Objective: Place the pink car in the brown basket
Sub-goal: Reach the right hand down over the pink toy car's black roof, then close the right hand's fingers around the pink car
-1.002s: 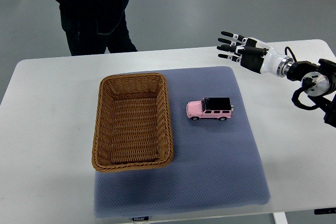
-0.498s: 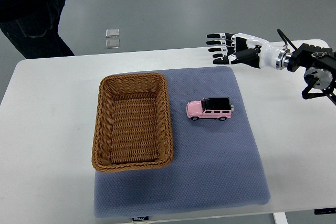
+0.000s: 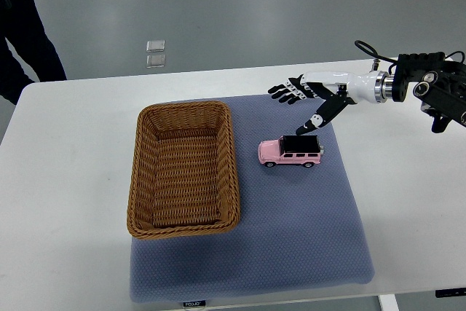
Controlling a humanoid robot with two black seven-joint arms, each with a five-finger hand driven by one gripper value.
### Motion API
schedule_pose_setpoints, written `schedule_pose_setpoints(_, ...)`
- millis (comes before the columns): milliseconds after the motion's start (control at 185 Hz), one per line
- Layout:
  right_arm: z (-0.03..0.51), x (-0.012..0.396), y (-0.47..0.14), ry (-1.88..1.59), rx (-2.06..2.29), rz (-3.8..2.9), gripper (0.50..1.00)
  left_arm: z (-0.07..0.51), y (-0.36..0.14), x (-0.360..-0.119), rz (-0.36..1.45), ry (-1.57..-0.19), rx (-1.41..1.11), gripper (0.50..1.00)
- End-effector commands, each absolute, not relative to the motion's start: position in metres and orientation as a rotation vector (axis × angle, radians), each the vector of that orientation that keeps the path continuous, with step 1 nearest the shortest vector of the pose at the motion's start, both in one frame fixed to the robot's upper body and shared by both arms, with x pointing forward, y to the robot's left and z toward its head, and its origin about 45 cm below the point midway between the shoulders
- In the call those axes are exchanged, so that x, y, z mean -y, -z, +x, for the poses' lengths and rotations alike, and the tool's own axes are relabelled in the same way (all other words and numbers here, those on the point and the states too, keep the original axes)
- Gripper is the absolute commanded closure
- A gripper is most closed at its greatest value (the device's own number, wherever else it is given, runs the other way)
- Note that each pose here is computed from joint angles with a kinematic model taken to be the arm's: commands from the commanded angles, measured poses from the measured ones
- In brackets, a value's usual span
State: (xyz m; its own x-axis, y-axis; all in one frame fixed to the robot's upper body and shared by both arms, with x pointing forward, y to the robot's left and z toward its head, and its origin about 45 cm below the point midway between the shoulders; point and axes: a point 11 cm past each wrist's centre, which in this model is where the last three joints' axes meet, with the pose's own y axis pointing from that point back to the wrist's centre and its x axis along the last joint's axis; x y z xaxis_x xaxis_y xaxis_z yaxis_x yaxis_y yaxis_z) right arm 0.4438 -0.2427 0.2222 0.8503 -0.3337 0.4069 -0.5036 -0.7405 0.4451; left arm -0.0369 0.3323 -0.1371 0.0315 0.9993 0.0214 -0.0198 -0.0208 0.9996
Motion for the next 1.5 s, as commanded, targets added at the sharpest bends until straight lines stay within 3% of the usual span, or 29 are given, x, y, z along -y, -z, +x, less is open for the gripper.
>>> schedule_pose_setpoints(0,0.444,0.239,-0.217,-0.490,0.538,2.394,0.585,-0.037,0.137,-0.332,1.225,-1.210,-1.161,0.500)
schedule_pose_setpoints(1115,0.420,0.221,-0.166,-0.765,0.435,2.234,0.593,-0.037,0.137,-0.332,1.225,-1.210,-1.161,0.500)
schedule_pose_setpoints(1299,0.419,0.223,-0.164,-0.782,0.431,2.212,0.613,-0.037,0.137,-0.332,1.225,-1.210,-1.161,0.500)
schedule_pose_setpoints(1391,0.419,0.224,-0.163,-0.781,0.433,2.210,0.648,-0.038,0.137,-0.332,1.225,-1.210,-1.163,0.500)
schedule_pose_setpoints(1494,0.420,0.223,-0.165,-0.784,0.433,2.209,0.724,-0.037,0.137,-0.332,1.225,-1.210,-1.161,0.500)
